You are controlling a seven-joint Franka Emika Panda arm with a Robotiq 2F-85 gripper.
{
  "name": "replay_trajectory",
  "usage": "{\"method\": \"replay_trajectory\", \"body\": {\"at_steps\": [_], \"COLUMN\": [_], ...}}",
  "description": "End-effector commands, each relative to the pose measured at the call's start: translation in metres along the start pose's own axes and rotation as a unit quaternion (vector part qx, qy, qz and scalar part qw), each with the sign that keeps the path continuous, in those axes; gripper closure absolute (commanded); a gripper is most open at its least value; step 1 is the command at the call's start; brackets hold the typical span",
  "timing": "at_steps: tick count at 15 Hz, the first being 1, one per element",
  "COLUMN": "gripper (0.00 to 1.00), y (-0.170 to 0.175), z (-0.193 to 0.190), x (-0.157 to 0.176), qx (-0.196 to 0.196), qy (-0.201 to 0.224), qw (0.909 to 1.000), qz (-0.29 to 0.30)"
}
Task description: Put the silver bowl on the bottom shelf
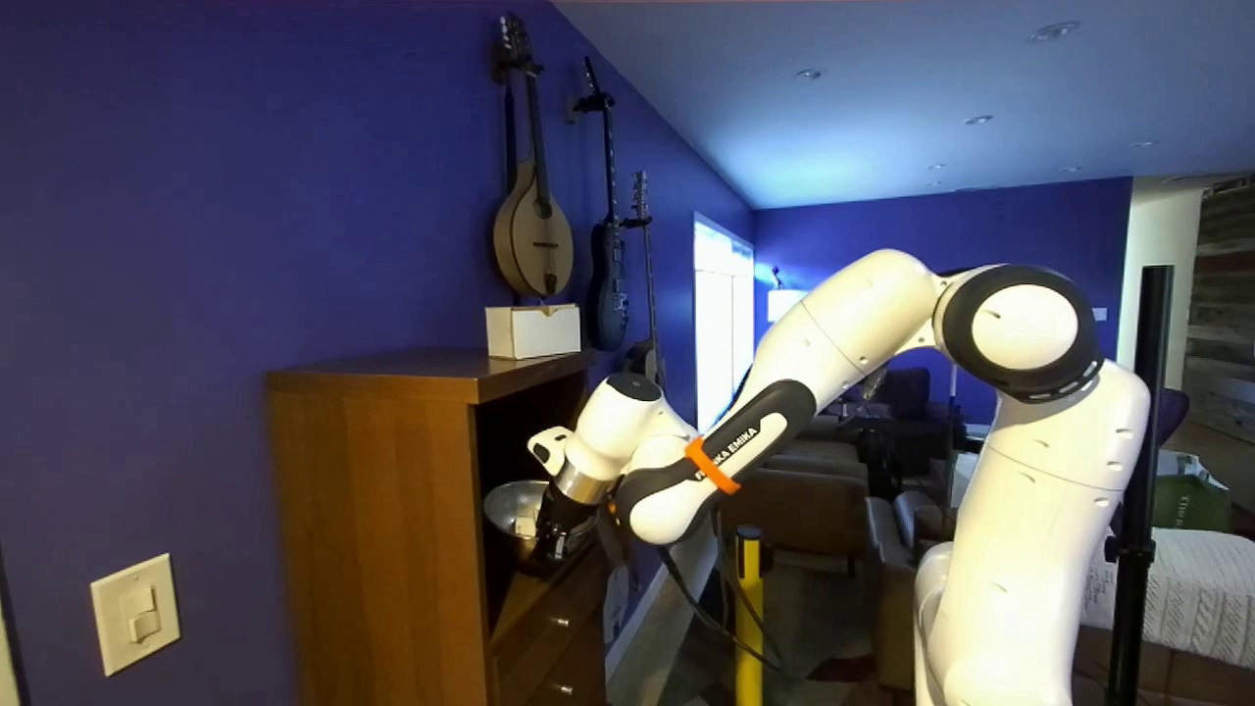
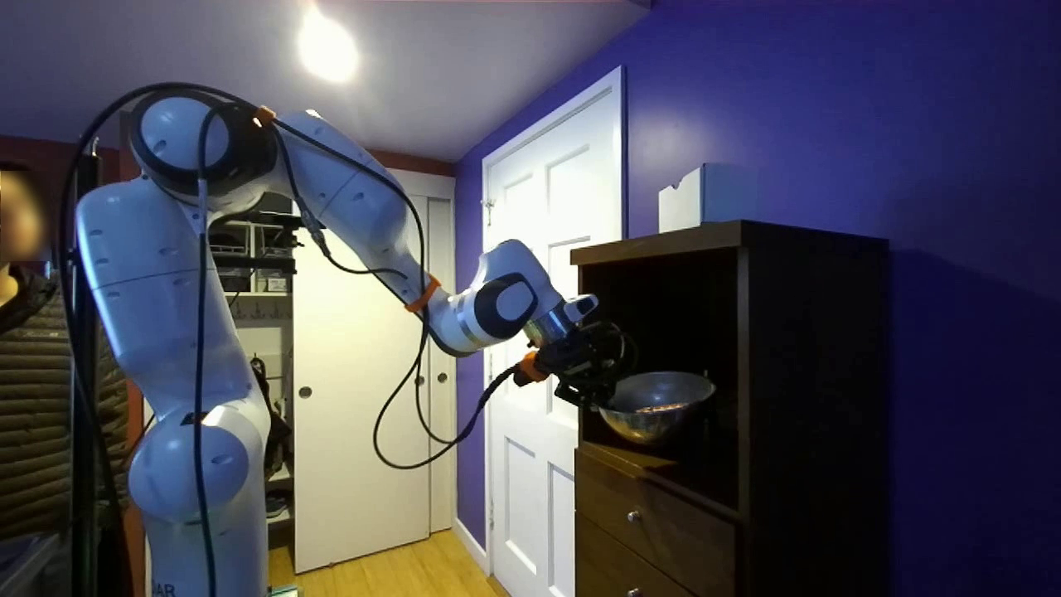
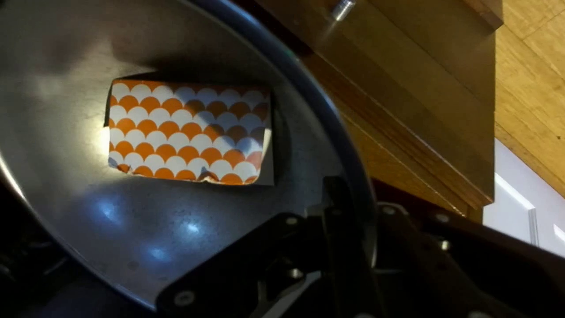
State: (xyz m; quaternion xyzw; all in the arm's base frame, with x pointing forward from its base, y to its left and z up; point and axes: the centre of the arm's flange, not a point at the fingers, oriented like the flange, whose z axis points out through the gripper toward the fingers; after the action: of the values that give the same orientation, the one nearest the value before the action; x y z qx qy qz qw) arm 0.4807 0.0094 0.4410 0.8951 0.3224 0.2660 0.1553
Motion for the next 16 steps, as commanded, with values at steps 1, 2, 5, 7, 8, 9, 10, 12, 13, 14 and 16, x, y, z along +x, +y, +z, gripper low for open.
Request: {"method": "replay_trajectory", "body": {"at_steps": [1,2,5,7,8,9,10,12,13,14,16], "gripper": [0.98,0.98,0.98,0.98,0.98,0.98,0.98,0.98,0.98,0.81,0.62], "y": [0.017,0.017,0.014,0.01,0.008,0.006,0.004,0.003,0.002,0.004,0.007], "z": [0.013,0.015,0.024,0.029,0.032,0.034,0.037,0.042,0.043,0.043,0.043], "x": [0.024,0.028,0.035,0.036,0.035,0.035,0.035,0.034,0.033,0.032,0.029], "qx": [-0.011,-0.01,0.0,0.018,0.026,0.03,0.034,0.037,0.038,0.038,0.035], "qy": [0.033,0.041,0.047,0.039,0.038,0.037,0.036,0.031,0.029,0.024,0.015], "qw": [0.9987,0.9982,0.9972,0.9971,0.9969,0.9967,0.9965,0.9966,0.9965,0.9971,0.9977], "qz": [-0.037,-0.044,-0.059,-0.063,-0.064,-0.066,-0.067,-0.067,-0.068,-0.062,-0.056]}}
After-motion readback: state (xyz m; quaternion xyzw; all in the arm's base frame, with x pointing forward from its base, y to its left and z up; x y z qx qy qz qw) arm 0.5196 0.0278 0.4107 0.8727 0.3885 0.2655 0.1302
